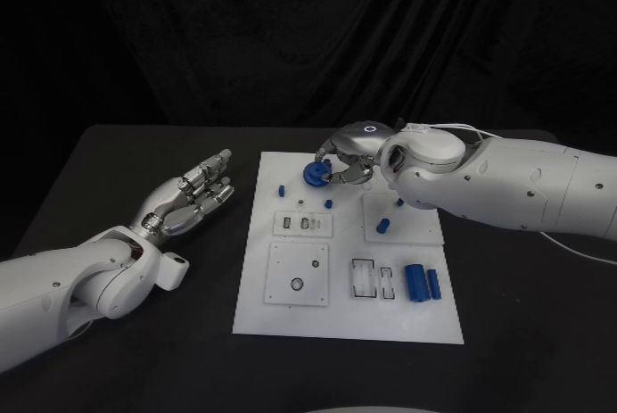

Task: Assemble the parts on the task board

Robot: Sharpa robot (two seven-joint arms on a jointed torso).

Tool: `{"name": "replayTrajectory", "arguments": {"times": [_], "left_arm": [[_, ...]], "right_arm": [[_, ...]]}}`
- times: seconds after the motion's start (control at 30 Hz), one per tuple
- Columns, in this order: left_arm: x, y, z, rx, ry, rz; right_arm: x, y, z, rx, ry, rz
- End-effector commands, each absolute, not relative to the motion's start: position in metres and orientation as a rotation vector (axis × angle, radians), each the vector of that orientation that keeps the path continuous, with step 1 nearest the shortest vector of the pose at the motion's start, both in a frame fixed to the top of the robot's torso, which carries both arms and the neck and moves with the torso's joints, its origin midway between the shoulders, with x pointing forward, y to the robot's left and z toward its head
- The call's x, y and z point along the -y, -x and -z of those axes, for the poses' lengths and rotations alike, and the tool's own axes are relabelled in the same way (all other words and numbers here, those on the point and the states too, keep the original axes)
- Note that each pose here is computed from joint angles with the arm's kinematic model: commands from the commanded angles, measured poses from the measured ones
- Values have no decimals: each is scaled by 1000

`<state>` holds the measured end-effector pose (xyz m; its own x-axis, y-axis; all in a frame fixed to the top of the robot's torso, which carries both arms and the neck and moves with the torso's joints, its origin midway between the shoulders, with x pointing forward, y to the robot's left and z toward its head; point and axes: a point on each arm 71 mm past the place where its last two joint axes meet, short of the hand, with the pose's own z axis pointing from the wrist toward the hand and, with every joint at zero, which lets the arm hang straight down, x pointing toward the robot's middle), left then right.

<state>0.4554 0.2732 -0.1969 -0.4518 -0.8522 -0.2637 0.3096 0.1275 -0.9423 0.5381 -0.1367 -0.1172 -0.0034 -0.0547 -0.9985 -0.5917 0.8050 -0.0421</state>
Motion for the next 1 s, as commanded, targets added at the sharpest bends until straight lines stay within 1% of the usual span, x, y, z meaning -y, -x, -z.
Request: {"name": "replayTrajectory", "arguments": {"times": [0.03,1.0], "left_arm": [[-271,-453,190,-1365,505,1586],[-273,-453,191,-1368,509,1580]], "right_arm": [[140,-539,119,-1547,519,-425],[151,-539,119,-1538,491,-411]]}}
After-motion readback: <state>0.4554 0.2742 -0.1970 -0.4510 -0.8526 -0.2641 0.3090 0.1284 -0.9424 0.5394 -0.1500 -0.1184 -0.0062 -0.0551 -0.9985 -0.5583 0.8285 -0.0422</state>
